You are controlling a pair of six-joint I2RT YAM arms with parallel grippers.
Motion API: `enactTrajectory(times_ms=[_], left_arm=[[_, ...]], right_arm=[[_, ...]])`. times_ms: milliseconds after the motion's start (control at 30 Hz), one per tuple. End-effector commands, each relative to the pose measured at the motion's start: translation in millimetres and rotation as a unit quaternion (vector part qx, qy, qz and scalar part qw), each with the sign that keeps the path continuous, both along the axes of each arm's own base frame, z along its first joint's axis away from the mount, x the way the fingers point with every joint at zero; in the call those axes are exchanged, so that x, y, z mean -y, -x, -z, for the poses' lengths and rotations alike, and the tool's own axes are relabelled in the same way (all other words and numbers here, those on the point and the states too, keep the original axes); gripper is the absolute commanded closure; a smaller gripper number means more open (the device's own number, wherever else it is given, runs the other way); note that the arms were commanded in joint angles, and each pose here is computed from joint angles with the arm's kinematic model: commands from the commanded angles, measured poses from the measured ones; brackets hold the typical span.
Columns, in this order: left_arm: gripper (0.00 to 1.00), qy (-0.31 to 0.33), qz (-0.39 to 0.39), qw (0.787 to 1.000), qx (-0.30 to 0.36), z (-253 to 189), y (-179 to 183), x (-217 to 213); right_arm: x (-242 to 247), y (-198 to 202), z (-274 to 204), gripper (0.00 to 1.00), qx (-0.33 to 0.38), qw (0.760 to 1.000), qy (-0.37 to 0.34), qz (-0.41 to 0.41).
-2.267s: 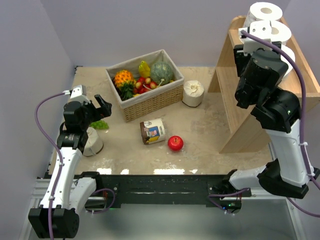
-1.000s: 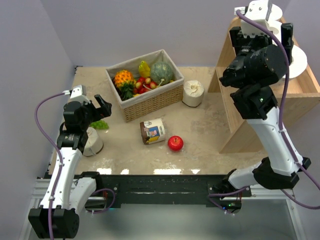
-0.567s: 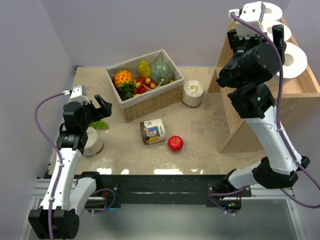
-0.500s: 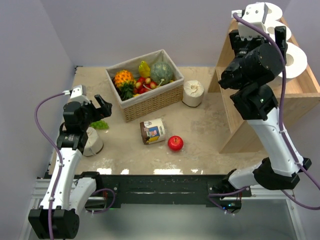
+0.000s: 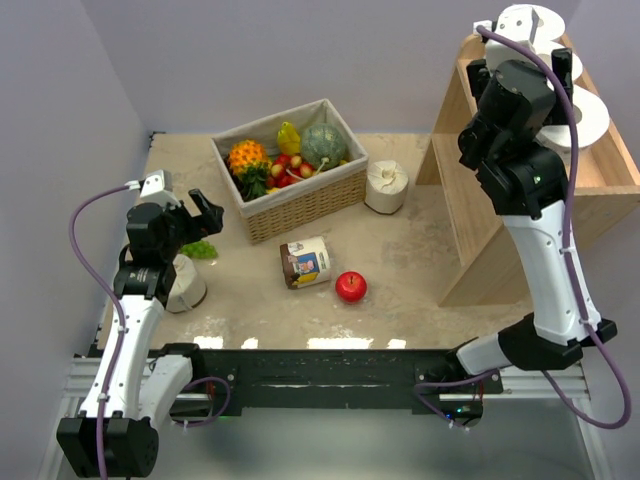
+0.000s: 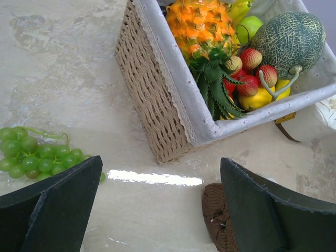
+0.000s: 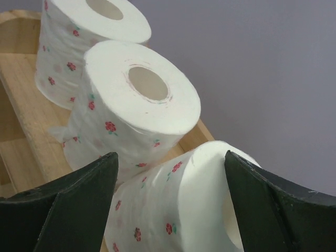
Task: Place and organize the paper towels onto the shelf
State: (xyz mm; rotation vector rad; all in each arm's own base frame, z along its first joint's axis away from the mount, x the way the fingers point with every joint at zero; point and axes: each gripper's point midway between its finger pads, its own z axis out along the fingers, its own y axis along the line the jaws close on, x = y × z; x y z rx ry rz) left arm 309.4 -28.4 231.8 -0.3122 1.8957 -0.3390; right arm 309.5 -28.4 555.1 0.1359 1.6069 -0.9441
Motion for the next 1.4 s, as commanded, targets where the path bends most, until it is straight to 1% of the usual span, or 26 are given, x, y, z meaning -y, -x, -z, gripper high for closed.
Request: enactTrajectory(times_ms=[0, 100, 333, 433, 500, 600, 700, 733, 800, 833, 900, 933, 967, 1000, 1033, 1100, 1133, 1167, 1200, 1233, 1267, 1300, 1333, 1367], left_arm=[[0.00, -0.006, -0.001, 1.000, 0.013, -6, -4, -1], [0.00, -0.006, -0.002, 1.000, 0.012, -5, -4, -1], [0.00, -0.006, -0.002, 1.000, 0.013, -7, -3, -1], [0.00, -0.007, -0.002, 1.000, 0.015, -8, -3, -2], [0.00, -0.007, -0.001, 1.000, 0.013, -7, -3, -1], [0.00, -0.007, 0.002, 1.000, 0.015, -7, -2, 0], [0.00, -0.006, 0.003, 1.000, 0.016, -8, -2, 0], [0.00, -0.006, 0.005, 1.000, 0.017, -8, -2, 1], [0.00, -0.006, 0.010, 1.000, 0.021, -10, -1, 2], [0.00, -0.006, 0.013, 1.000, 0.023, -11, -1, 3], [0.00, -0.006, 0.014, 1.000, 0.023, -11, -1, 4], [0.00, -0.005, 0.015, 1.000, 0.023, -11, -1, 4], [0.00, -0.005, 0.016, 1.000, 0.023, -10, -1, 4], [0.00, -0.004, 0.018, 1.000, 0.023, -10, -1, 5], [0.00, -0.004, 0.016, 1.000, 0.022, -10, -1, 4], [0.00, -0.006, 0.025, 0.999, 0.019, -8, 0, 11], [0.00, -0.008, 0.021, 1.000, 0.016, -6, 0, 10], [0.00, -0.010, 0.025, 1.000, 0.016, -7, 1, 13], [0.00, -0.014, 0.027, 0.999, 0.014, -7, 2, 15], [0.00, -0.019, 0.021, 1.000, 0.011, -5, 3, 15], [0.00, -0.023, 0.031, 0.999, 0.011, -5, 6, 23], [0.00, -0.024, 0.031, 0.999, 0.008, -4, 7, 25], [0.00, -0.021, 0.046, 0.999, 0.003, -3, 12, 30], [0.01, -0.016, 0.055, 0.998, -0.001, 1, 15, 33]], right_arm=[[-4, -6, 6, 0.15, -0.010, 1.000, -0.004, -0.027], [0, -5, -2, 0.15, -0.006, 1.000, 0.006, -0.009], [7, 1, -30, 0.06, 0.028, 0.999, 0.016, 0.021], [8, 2, -39, 0.02, 0.040, 0.999, 0.018, 0.022], [7, 2, -42, 0.01, 0.043, 0.999, 0.019, 0.017], [-10, -6, -39, 0.01, 0.035, 0.999, 0.027, -0.018], [-39, -12, -32, 0.01, 0.019, 0.997, 0.038, -0.058], [-55, -15, -30, 0.02, 0.018, 0.996, 0.037, -0.076], [-71, -15, -30, 0.02, 0.030, 0.995, 0.016, -0.093], [-93, -18, -24, 0.03, 0.016, 0.991, 0.023, -0.128], [-121, -22, -20, 0.03, 0.026, 0.983, -0.004, -0.183], [-142, -20, -8, 0.04, 0.002, 0.976, 0.003, -0.219], [-159, -23, 1, 0.05, 0.002, 0.969, -0.025, -0.245], [-174, -23, 10, 0.06, -0.005, 0.961, -0.038, -0.273], [-200, -22, 27, 0.08, -0.023, 0.942, -0.073, -0.327], [-228, -19, 55, 0.11, -0.057, 0.913, -0.110, -0.388], [-254, -15, 67, 0.13, -0.073, 0.883, -0.136, -0.443], [-269, -11, 79, 0.16, -0.080, 0.864, -0.176, -0.464], [-278, -4, 105, 0.18, -0.108, 0.848, -0.188, -0.483], [-294, 0, 113, 0.19, -0.108, 0.826, -0.210, -0.512], [-314, 9, 149, 0.20, -0.149, 0.795, -0.244, -0.534], [-320, 17, 157, 0.21, -0.158, 0.779, -0.264, -0.547], [-329, 21, 165, 0.21, -0.160, 0.763, -0.298, -0.550], [-339, 29, 197, 0.22, -0.198, 0.745, -0.311, -0.556]])
